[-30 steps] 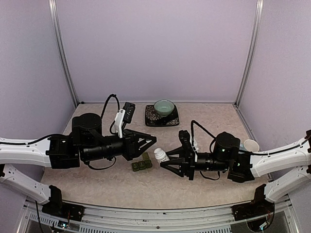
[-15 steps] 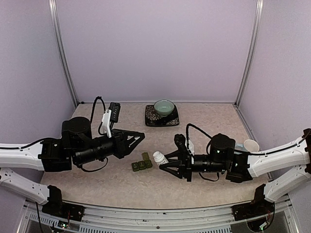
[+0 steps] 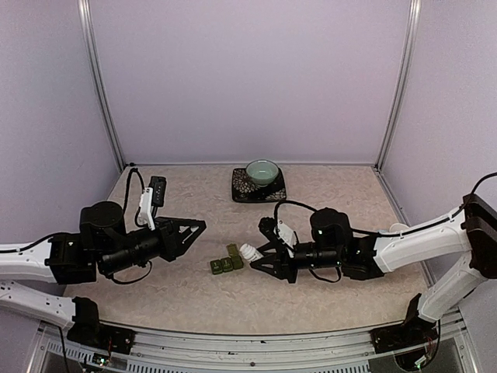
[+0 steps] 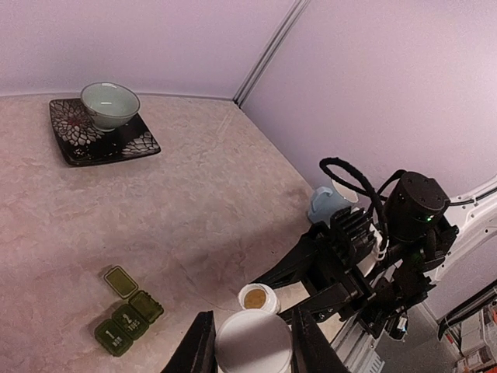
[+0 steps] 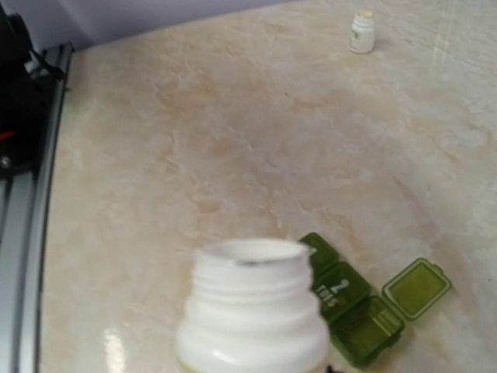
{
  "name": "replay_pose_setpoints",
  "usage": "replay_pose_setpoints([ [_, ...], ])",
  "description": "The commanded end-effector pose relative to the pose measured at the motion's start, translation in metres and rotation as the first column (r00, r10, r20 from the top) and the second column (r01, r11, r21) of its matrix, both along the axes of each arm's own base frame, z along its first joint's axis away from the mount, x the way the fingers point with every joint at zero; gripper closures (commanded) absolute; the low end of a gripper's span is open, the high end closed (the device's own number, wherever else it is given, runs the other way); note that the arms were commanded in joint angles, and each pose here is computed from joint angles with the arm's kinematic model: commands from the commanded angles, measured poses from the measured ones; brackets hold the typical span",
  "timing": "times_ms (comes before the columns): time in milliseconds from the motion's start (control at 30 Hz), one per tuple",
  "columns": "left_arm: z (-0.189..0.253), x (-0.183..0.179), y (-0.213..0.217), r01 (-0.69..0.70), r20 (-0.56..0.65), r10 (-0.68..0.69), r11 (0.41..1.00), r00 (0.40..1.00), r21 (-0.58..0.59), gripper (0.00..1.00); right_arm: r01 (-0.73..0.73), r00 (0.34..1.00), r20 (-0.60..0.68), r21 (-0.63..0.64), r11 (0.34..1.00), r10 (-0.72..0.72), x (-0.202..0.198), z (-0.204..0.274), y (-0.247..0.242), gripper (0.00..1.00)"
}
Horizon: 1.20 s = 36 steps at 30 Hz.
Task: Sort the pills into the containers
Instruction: Pour the pill into the compartment of the pill container.
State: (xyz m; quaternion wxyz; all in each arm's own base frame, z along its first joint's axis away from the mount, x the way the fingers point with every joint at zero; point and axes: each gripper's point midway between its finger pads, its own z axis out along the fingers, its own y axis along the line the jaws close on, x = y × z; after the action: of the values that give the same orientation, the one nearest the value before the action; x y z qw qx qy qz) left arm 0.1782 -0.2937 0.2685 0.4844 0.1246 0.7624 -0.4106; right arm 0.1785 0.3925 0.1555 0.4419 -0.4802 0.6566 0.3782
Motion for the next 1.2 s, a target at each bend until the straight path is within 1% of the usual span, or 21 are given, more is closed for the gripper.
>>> replay_pose_setpoints([
  [0, -0.003, 0.003, 0.015, -0.045, -0.007, 0.045, 0.999, 0.999, -0.005, 0.72, -0.023, 0.999, 0.021, -0.057, 0.998, 0.024, 0.010, -0.010, 0.006, 0.75],
  [133, -0.006, 0.001, 0.019, -0.047, -0.011, 0.047, 0.999, 0.999, -0.005, 0.72, -0.028, 1.000, 0.010, -0.105, 0.994, 0.029, 0.020, -0.026, 0.011, 0.75],
  [433, -0.007, 0.000, 0.025, -0.052, -0.010, 0.052, 0.999, 0.999, -0.011, 0.72, -0.054, 0.998, -0.021, -0.213, 0.976, 0.051, 0.027, -0.055, 0.020, 0.74],
  [733, -0.007, -0.001, 0.026, -0.050, -0.011, 0.050, 0.999, 0.999, -0.019, 0.72, -0.042, 0.999, -0.035, -0.274, 0.961, 0.034, 0.041, -0.073, 0.022, 0.74],
  [1167, -0.007, -0.001, 0.024, -0.047, -0.016, 0.046, 0.999, 0.999, -0.022, 0.72, -0.014, 0.999, -0.043, -0.385, 0.923, -0.002, 0.057, -0.094, 0.023, 0.74],
])
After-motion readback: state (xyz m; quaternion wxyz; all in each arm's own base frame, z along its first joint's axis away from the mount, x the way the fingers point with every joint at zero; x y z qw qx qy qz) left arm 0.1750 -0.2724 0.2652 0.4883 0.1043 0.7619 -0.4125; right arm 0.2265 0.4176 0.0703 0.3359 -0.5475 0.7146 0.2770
